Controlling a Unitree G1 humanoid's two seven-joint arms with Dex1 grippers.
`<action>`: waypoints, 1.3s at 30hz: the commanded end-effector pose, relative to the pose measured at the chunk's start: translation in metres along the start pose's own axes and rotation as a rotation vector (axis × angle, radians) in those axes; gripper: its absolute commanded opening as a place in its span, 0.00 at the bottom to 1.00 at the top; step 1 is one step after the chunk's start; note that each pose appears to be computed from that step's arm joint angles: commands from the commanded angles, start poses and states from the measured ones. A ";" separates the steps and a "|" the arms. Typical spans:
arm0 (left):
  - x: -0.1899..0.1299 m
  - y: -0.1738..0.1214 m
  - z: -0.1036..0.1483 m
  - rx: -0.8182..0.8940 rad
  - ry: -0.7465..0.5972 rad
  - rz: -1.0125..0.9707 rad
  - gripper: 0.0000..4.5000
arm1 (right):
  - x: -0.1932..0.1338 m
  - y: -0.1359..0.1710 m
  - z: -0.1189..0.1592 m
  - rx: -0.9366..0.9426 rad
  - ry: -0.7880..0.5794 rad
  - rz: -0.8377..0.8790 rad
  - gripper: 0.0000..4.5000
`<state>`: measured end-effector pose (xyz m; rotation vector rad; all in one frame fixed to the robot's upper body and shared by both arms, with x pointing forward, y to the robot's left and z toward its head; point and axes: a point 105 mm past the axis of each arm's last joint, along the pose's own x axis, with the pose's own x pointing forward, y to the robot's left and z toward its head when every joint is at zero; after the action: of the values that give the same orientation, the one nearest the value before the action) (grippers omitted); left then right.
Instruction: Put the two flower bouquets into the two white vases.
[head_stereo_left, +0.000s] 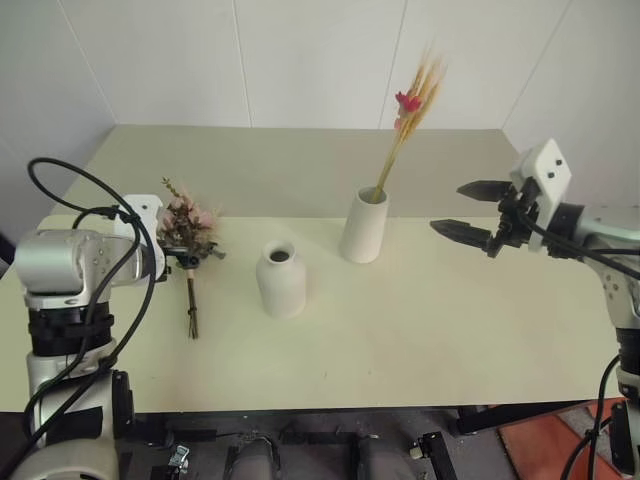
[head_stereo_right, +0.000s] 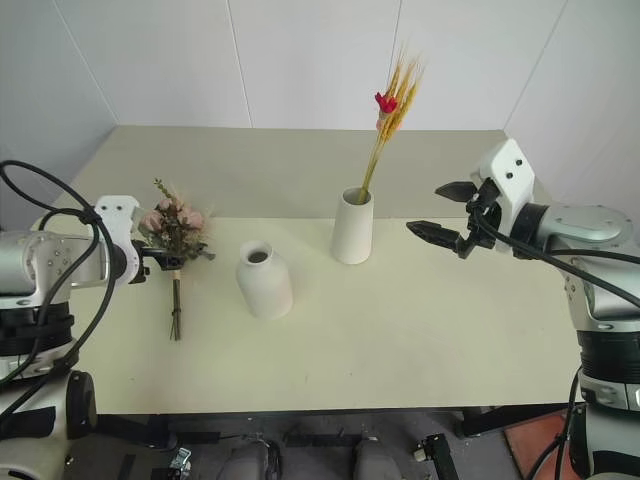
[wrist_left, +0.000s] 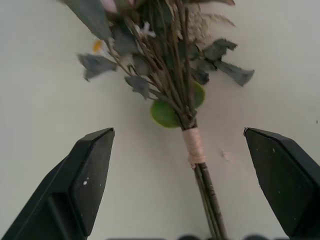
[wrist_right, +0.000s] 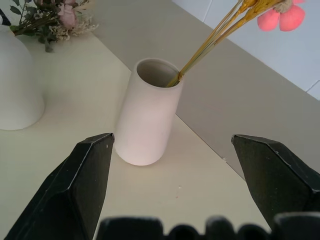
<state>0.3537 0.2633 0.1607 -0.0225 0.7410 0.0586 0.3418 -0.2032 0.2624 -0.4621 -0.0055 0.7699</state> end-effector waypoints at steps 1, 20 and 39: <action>0.002 0.002 0.006 -0.017 0.013 0.037 1.00 | -0.018 -0.007 0.019 -0.051 -0.036 -0.024 0.99; 0.031 -0.007 0.015 -0.063 0.025 0.044 0.09 | -0.039 -0.013 0.006 -0.050 0.017 -0.070 1.00; -0.123 -0.015 0.102 -0.104 -1.249 -0.583 0.02 | -0.088 -0.002 -0.016 -0.082 -0.043 0.040 1.00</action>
<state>0.3534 0.2532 0.2847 -0.2852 -0.3490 -0.3116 0.2876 -0.2690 0.2495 -0.4962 0.0015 0.8334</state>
